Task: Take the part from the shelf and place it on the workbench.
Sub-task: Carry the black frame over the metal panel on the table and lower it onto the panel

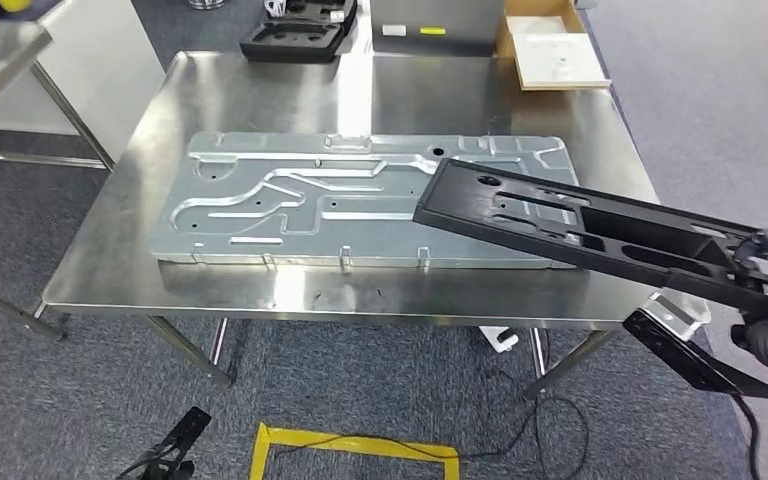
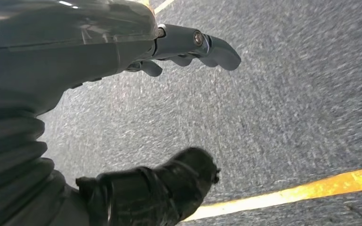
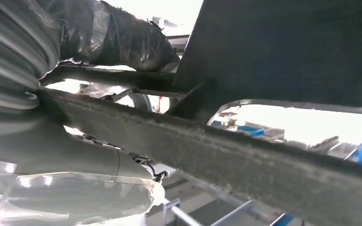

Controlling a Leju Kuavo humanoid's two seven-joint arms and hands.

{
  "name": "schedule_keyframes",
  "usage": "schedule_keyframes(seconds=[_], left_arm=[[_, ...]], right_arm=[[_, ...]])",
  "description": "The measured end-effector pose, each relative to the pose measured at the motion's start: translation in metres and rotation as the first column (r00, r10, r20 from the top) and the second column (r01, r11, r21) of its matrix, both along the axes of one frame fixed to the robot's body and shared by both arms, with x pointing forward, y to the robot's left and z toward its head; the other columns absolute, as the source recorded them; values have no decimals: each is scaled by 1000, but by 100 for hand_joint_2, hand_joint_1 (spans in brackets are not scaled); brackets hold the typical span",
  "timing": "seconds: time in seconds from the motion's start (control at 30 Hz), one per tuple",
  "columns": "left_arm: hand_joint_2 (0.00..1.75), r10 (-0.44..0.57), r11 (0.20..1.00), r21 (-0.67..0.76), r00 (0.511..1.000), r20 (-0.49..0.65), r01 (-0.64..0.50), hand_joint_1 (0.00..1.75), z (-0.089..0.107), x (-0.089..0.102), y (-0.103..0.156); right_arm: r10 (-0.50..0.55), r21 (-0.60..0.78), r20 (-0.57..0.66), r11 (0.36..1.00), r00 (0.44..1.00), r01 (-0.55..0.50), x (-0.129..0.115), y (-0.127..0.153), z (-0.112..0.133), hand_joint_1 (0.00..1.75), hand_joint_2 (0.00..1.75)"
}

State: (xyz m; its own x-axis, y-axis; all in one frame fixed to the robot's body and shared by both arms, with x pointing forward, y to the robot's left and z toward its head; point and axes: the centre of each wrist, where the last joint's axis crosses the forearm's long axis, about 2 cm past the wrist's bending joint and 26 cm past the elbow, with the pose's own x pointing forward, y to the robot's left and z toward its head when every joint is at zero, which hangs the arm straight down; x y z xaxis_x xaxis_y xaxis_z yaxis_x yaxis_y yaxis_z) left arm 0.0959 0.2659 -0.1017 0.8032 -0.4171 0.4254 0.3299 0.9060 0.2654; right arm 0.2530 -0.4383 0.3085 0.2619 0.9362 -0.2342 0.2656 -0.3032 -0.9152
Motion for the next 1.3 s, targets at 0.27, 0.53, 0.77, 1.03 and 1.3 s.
schedule_keyframes(seconds=[0.27, 0.53, 0.77, 1.03, 1.3], left_arm=[[175, 0, 1000, -1, 1000, -2, 0, 0, 0, -1, 0], [175, -2, 1000, -5, 1000, -4, 2, 0, 0, -2, -1], [175, 0, 1000, -3, 1000, -6, 0, 0, 0, -3, -2], [175, 2, 1000, 4, 1000, -26, -2, 0, -2, -12, -1], [175, 2, 1000, 5, 1000, -27, -2, 0, -2, -12, -1]], right_arm=[[12, -5, -10, 1000, 1000, -12, 2, 4, -2, 175, 175], [11, -9, -34, 1000, 999, -11, 3, 6, -2, 175, 175], [8, 5, -66, 1000, 998, -7, 2, 4, -6, 175, 175], [-53, 46, -188, 997, 981, 62, -7, -17, -29, 175, 175], [-125, 71, -283, 986, 951, 150, -11, -42, -53, 175, 175]])
